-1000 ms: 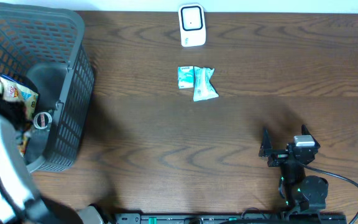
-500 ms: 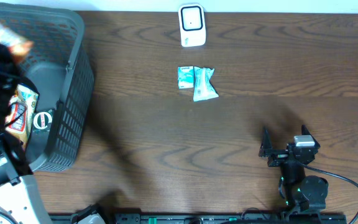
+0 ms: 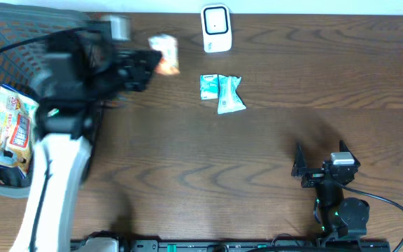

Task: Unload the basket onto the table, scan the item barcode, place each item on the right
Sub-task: 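Lift the orange pack out and release it near the scanner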

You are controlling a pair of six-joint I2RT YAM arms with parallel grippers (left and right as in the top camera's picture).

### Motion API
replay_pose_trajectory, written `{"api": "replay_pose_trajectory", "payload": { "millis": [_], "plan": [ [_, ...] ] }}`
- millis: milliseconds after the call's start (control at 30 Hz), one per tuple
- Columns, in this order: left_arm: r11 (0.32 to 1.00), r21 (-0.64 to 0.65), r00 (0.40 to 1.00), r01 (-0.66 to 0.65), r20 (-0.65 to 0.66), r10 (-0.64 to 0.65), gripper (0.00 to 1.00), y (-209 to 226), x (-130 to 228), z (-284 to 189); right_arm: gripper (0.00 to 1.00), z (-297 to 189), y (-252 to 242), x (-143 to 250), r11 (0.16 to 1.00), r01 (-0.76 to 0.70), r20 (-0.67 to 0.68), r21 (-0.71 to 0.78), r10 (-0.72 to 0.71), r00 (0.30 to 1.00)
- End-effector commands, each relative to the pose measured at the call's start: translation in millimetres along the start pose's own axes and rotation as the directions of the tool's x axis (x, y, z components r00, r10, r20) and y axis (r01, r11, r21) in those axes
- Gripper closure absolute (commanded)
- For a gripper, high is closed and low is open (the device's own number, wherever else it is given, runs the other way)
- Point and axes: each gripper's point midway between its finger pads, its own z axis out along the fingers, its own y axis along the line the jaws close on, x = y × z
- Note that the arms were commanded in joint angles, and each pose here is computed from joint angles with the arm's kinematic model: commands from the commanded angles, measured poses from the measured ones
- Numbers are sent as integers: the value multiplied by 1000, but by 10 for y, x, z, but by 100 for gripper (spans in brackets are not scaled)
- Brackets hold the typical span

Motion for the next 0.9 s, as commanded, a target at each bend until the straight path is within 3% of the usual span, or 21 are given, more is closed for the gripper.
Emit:
{"api": "replay_pose_trajectory", "payload": {
  "millis": [0, 167, 400, 633, 667, 767, 800, 867],
  "plan": [
    [991, -133, 993, -33, -114, 18, 93, 317, 311, 392, 1, -2, 13, 7, 1000, -6, -1, -5, 6, 1000],
    [946, -325, 950, -8, -296, -94, 93, 763, 917, 676, 1, -2, 12, 7, 1000, -6, -1, -5, 6, 1000],
    [867, -494, 831, -64, -508, -227, 92, 1160, 1717, 783, 1, -2, 12, 7, 1000, -6, -1, -5, 6, 1000],
    [855, -512, 782, -84, -566, -262, 92, 1287, 1996, 898, 1, -2, 12, 7, 1000, -6, -1, -5, 6, 1000],
    [854, -513, 780, -83, -567, -264, 84, 1297, 2006, 903, 1, -2, 12, 7, 1000, -6, -1, -5, 6, 1000],
    [855, -512, 785, -83, -563, -261, 30, 1302, 1991, 916, 1, -2, 12, 7, 1000, -6, -1, -5, 6, 1000],
    [857, -509, 790, -83, -558, -255, 22, 1294, 1969, 924, 1, -2, 12, 9, 1000, -6, -1, -5, 6, 1000],
    [862, -500, 806, -84, -543, -237, 19, 1242, 1862, 932, 1, -2, 12, 9, 1000, -6, -1, -5, 6, 1000]
  ]
}}
